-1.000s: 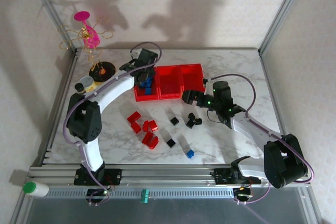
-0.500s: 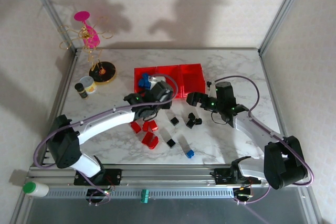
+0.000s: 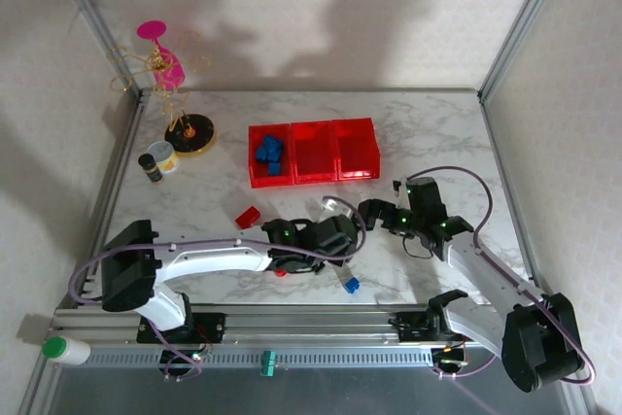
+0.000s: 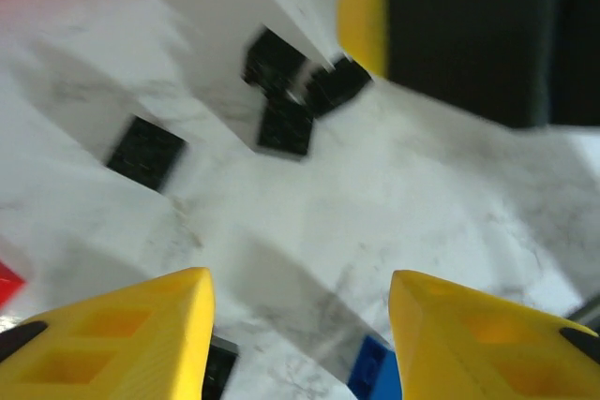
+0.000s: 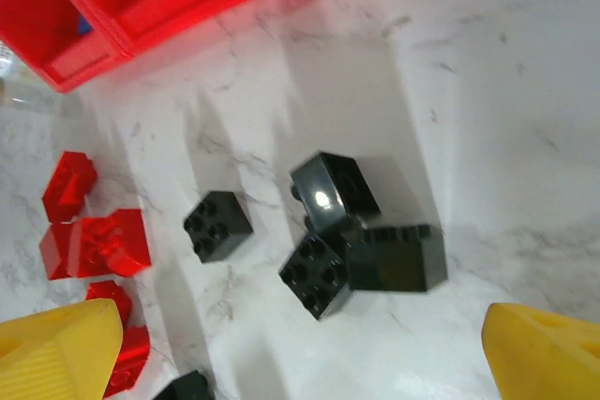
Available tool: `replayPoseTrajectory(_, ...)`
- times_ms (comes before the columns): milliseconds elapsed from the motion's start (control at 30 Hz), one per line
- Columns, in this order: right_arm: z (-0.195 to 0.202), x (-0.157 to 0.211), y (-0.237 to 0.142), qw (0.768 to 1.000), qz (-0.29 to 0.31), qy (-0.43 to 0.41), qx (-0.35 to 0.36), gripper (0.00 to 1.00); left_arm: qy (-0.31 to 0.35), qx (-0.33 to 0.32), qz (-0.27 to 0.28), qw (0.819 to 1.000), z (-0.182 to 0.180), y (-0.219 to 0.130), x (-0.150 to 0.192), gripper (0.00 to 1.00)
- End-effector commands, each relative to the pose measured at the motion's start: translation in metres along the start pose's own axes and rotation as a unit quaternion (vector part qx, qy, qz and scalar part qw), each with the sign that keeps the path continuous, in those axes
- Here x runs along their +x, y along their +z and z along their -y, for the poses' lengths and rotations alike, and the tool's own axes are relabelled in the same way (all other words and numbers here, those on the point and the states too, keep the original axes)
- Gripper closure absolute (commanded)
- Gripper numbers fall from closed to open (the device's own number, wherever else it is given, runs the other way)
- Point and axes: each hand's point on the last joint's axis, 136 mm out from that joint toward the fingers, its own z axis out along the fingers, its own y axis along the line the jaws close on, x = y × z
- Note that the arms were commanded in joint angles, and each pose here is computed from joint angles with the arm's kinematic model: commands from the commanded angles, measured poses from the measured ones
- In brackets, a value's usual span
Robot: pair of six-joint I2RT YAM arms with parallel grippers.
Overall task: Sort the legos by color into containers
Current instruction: Pick up the lego from the middle-left of the table.
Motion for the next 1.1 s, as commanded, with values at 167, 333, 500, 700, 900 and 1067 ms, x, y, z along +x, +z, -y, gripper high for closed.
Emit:
replayPoseTrajectory(167,0.029,0.018,-0.009,0.997,0.002,0.055,0.055,0.01,0.09,0.059,-0.035,0.994,0.036,0.013,0.047,0.44)
replayPoseTrajectory(333,0.038,0.02,-0.011,0.995,0.009,0.065,0.07,0.01,0.128,0.068,-0.064,0.987,0.048,0.026,0.077,0.43)
replayPoseTrajectory(500,0.042,0.019,-0.011,0.995,0.012,0.073,0.07,0.01,0.14,0.049,-0.083,0.985,0.044,0.043,0.094,0.45)
replayPoseTrajectory(700,0.04,0.016,-0.013,0.995,0.018,0.07,0.066,0.01,0.147,0.035,-0.092,0.984,0.039,0.057,0.104,0.5)
replayPoseTrajectory(900,0.037,0.014,-0.013,0.996,0.021,0.065,0.058,0.01,0.151,0.015,-0.094,0.984,0.032,0.065,0.108,0.6)
replayPoseTrajectory(1067,0.032,0.011,-0.012,0.997,0.022,0.06,0.046,0.01,0.144,0.021,-0.086,0.986,0.034,0.061,0.104,0.71)
